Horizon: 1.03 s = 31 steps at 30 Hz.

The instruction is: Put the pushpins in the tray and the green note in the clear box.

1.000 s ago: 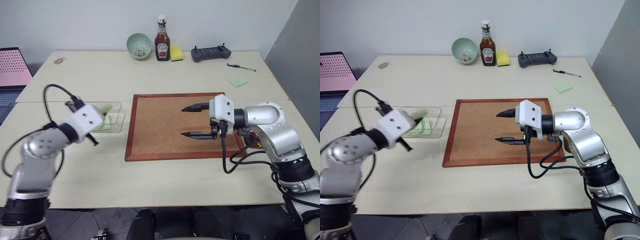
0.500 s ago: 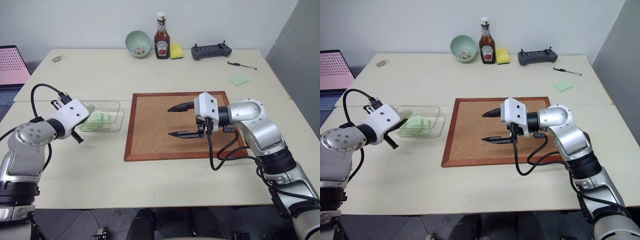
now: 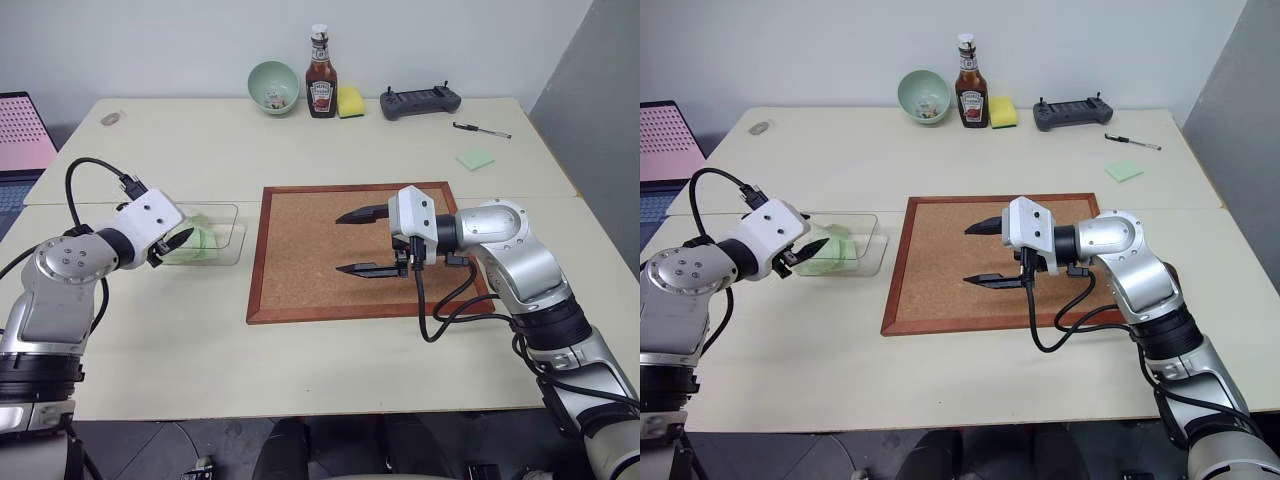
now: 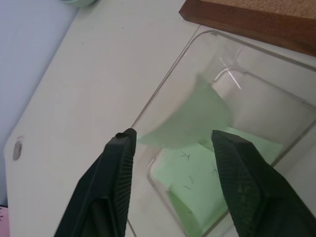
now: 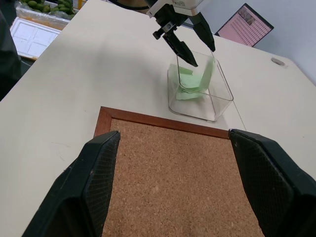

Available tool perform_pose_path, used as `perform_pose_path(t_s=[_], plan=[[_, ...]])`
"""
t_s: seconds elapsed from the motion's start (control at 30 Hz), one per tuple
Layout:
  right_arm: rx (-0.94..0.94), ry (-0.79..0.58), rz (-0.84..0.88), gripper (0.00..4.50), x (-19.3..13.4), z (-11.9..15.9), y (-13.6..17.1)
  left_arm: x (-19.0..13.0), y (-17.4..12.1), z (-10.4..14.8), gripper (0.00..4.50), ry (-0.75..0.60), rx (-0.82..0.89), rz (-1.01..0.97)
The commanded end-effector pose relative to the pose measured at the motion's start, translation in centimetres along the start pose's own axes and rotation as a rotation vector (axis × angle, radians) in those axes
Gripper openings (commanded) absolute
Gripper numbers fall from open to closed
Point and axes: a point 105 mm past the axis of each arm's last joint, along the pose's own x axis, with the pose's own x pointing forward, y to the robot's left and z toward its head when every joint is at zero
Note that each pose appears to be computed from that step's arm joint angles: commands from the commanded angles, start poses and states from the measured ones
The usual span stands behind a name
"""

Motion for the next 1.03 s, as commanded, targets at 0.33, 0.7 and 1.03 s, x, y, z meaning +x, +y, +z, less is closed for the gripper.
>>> perform_pose_path(t_s=[0.33, 0.7, 1.03], plan=[[-0.043, -0.006, -0.072, 3.71, -1.4, 1.0, -1.3, -1.1, 1.2, 2.7, 4.47, -0.112, -0.113, 0.087], [0.222, 0.009, -0.423, 3.71, -5.9, -2.8, -1.1, -1.0, -3.7, 9.4, 4.47, -0.395, -0.38, 0.008], [0.339, 0.123, -0.584, 3.71, -9.6, -6.8, 0.8, 0.5, -9.3, 9.7, 4.47, -0.429, -0.463, -0.169]])
